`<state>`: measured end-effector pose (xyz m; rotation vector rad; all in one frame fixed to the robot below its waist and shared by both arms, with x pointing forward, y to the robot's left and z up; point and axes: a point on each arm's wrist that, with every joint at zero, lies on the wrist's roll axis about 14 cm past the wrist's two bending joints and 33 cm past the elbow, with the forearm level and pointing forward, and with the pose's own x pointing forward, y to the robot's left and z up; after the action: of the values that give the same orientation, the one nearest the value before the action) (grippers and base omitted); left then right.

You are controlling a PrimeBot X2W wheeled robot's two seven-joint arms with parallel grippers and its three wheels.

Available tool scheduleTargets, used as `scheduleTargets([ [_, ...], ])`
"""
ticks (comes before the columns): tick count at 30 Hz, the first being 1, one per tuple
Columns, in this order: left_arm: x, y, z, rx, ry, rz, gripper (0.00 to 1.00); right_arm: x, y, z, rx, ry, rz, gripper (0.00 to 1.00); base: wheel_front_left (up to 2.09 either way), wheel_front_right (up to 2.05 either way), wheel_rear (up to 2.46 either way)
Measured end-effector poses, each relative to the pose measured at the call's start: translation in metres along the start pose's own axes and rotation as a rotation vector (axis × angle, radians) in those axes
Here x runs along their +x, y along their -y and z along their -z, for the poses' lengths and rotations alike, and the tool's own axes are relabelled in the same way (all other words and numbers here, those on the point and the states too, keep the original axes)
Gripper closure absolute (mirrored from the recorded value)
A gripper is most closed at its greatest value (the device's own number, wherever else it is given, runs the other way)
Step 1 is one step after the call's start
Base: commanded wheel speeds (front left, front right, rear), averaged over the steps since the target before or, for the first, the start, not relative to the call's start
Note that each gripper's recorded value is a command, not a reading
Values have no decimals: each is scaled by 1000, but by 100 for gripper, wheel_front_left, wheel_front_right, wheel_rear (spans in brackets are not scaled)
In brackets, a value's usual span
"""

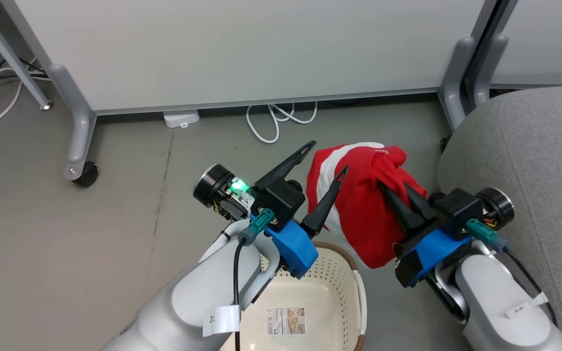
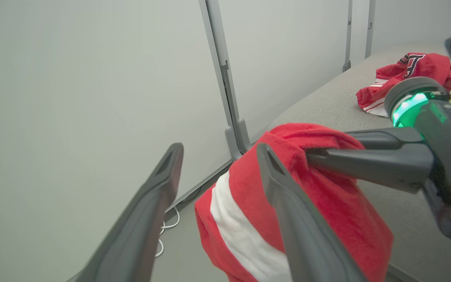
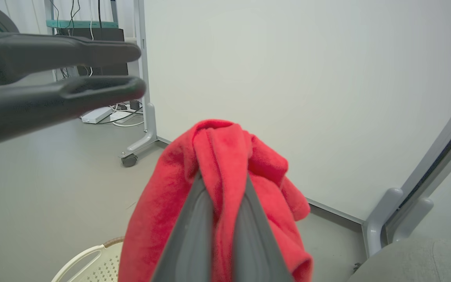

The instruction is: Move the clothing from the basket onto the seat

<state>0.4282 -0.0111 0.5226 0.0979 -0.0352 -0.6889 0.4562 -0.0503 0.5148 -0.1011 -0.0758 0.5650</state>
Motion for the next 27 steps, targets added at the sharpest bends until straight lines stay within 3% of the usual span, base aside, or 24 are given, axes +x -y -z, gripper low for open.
scheduleTargets([
  [14,25,28,14,-34,-5,105,0,-30,64,17,21,-32,198,100,0,0,0],
  [27,51,81,24,-64,3,283,0,-94,128,28,17,-66,446,100,0,0,0],
])
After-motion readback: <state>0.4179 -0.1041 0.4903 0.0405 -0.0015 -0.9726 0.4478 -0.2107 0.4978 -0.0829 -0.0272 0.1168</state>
